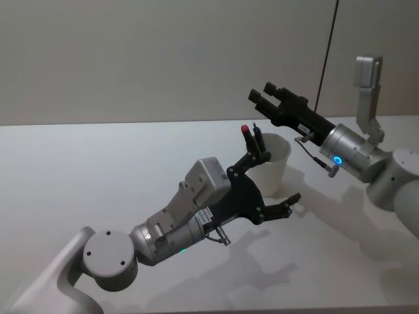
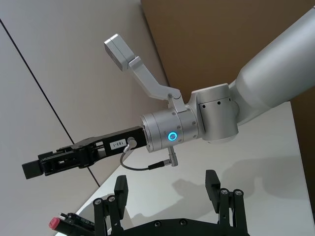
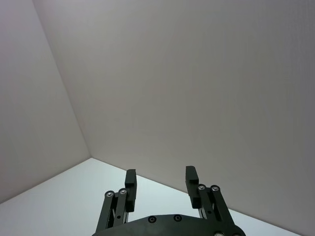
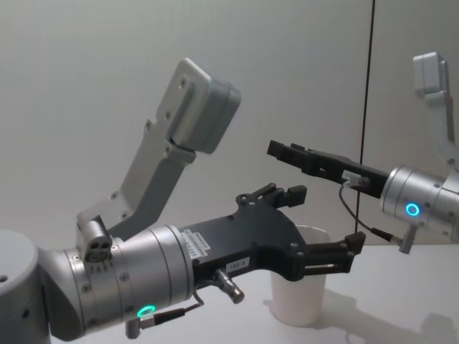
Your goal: Place the pen into the pen holder.
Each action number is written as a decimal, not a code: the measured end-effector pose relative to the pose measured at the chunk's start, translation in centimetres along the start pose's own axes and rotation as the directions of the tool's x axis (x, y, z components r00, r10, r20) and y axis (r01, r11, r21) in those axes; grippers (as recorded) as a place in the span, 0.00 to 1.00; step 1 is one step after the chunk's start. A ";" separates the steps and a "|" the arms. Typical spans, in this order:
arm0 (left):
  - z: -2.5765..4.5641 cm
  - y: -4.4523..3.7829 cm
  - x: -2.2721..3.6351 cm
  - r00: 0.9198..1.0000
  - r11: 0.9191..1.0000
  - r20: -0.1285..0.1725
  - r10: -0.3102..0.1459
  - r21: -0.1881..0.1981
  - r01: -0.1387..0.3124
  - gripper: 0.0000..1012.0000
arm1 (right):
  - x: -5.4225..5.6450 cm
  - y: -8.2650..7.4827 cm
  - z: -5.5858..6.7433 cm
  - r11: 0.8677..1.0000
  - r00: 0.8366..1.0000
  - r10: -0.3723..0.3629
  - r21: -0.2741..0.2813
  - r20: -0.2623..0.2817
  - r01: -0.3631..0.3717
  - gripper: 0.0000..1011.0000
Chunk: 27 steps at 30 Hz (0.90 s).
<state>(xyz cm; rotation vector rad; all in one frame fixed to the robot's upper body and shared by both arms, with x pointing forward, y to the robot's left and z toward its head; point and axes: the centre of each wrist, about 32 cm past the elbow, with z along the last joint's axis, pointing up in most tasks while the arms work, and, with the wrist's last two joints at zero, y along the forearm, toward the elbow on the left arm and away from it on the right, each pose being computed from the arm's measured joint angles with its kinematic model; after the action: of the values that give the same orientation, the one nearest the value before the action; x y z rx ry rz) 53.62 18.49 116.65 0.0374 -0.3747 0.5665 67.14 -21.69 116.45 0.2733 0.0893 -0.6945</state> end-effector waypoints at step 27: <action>0.00 0.00 0.00 1.000 1.000 0.000 0.000 0.000 0.000 0.99 | 0.5 -0.3 0.6 1.000 1.000 0.000 0.018 0.003 0.000 0.99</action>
<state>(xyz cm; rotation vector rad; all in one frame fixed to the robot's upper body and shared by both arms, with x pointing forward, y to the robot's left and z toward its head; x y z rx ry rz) 53.62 18.48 116.65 0.0374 -0.3747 0.5664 67.35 -22.36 116.83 0.2891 0.0803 -0.6961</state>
